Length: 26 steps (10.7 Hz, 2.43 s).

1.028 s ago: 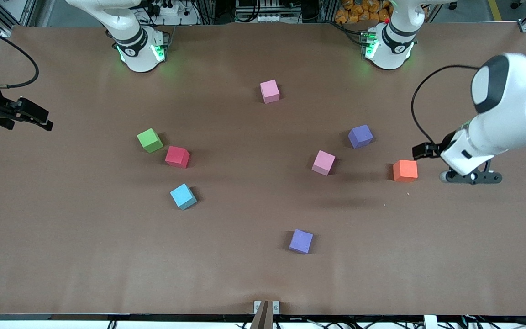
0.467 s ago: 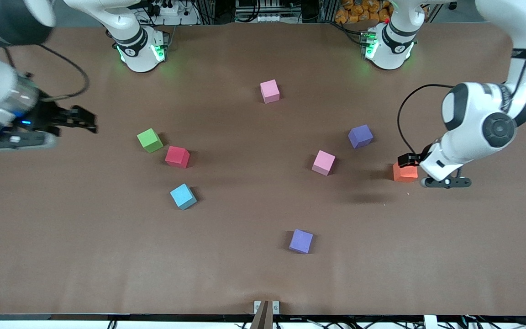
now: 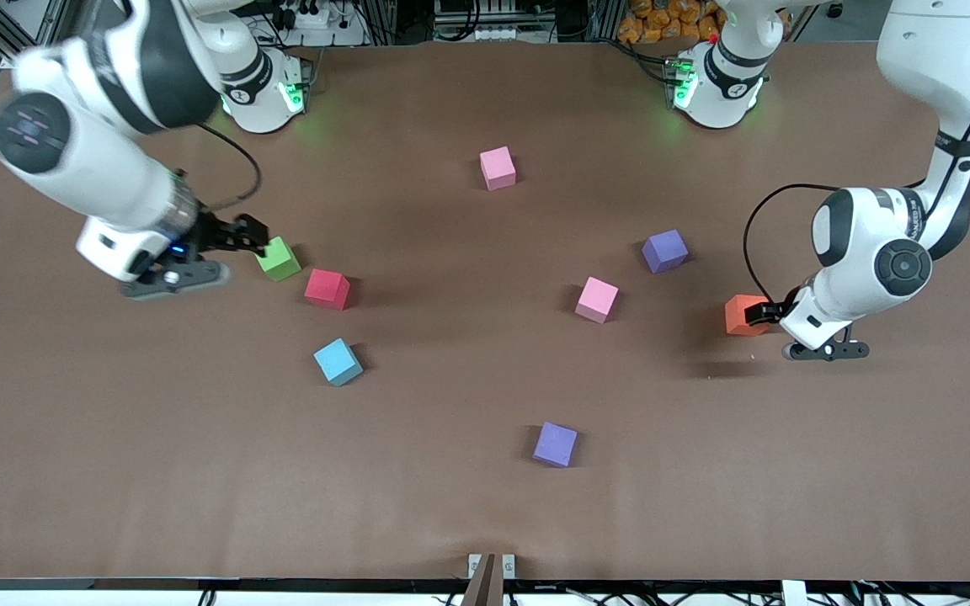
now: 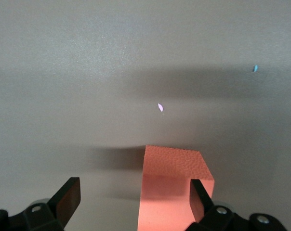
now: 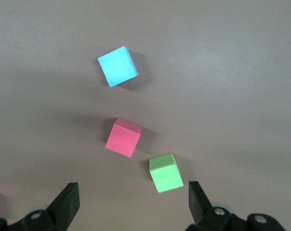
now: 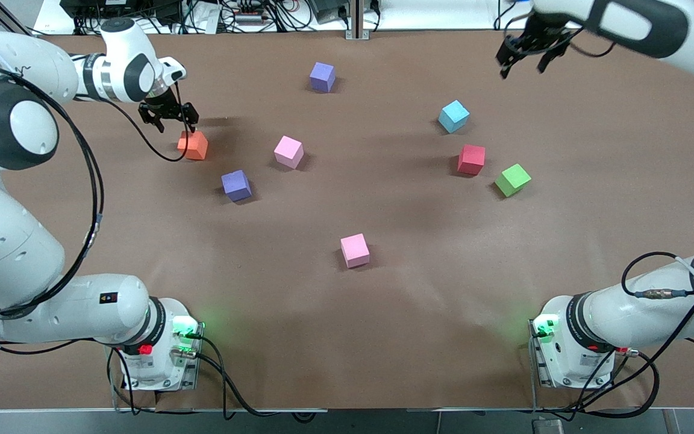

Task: Arrange blocks into number 1
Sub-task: 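Grasp the orange cube with the left gripper while the right gripper grasps the cyan cube, then carry the orange cube to the table center and release it with the left gripper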

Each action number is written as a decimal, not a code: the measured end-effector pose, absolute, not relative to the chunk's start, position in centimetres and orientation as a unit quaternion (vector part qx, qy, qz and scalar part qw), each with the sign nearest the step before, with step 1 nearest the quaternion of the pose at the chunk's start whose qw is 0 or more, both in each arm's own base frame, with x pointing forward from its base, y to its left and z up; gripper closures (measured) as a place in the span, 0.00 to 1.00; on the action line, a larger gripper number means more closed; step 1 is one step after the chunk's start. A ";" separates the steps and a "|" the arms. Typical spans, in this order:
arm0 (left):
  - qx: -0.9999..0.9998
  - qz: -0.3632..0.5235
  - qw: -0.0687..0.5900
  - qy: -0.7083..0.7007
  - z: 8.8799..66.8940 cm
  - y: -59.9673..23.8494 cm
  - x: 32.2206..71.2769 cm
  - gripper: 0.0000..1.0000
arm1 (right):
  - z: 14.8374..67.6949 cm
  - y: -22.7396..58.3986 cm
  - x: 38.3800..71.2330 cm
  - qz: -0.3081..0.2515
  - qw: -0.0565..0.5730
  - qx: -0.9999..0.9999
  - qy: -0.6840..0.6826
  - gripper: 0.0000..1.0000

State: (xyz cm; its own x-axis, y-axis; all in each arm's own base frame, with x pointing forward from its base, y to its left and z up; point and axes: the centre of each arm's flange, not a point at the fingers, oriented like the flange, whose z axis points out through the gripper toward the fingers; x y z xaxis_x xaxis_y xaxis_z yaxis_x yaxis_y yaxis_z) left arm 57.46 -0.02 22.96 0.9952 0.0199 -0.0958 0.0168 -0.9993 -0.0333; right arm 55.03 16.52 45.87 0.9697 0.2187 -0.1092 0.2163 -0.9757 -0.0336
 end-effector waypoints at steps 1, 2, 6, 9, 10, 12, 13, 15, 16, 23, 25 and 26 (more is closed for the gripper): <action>-0.999 0.047 0.016 -0.016 23.0 -0.4 57.6 0.00 | 43.5 17.4 55.6 0.059 0.010 -0.991 -0.122 0.00; -0.999 0.044 0.016 -0.023 23.3 -0.9 57.8 0.00 | 41.1 17.7 56.3 0.061 0.010 -0.989 -0.134 0.00; -0.999 0.041 0.014 -0.028 23.5 -2.0 57.9 0.00 | 34.1 17.9 58.8 0.057 0.011 -0.986 -0.153 0.00; -0.998 0.047 0.012 -0.035 23.1 -3.1 57.6 0.00 | 32.4 18.1 61.0 0.048 0.012 -0.987 -0.154 0.00; -0.998 0.052 0.011 -0.034 22.7 -3.8 57.3 0.00 | 31.6 18.2 61.6 0.043 0.013 -0.987 -0.154 0.00; -0.997 0.066 0.012 -0.027 22.0 -4.6 56.8 0.00 | 29.5 18.5 62.5 0.032 0.013 -0.987 -0.154 0.00; -0.997 0.069 0.013 -0.026 21.9 -4.7 56.7 0.00 | 28.5 18.5 62.7 0.031 0.013 -0.988 -0.153 0.00; -0.997 0.073 0.016 -0.021 21.4 -4.8 56.6 0.00 | 27.2 18.6 63.0 0.027 0.013 -0.988 -0.153 0.00; -0.997 0.077 0.020 -0.016 20.9 -4.8 56.4 0.00 | 26.7 18.7 63.1 0.024 0.014 -0.988 -0.154 0.00; -0.996 0.086 0.027 0.008 19.6 -4.9 56.2 0.29 | 22.6 21.4 62.7 0.023 0.022 -0.985 -0.172 0.00; -0.996 0.079 0.025 0.034 20.2 -4.9 56.8 0.39 | 22.1 22.5 62.3 0.026 0.024 -0.983 -0.181 0.00; -0.996 0.072 0.025 0.039 21.0 -4.9 57.3 0.39 | 22.1 22.8 62.2 0.026 0.024 -0.982 -0.184 0.00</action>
State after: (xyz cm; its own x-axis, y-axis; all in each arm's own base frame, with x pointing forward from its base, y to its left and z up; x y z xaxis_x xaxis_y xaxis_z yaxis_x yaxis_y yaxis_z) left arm 57.34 -4.91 21.02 0.9867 -0.0734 -0.1453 -0.0806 -0.9958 -0.0440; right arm 62.17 22.85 22.06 0.9310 0.3626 -0.0423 0.3602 -0.9312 -0.0562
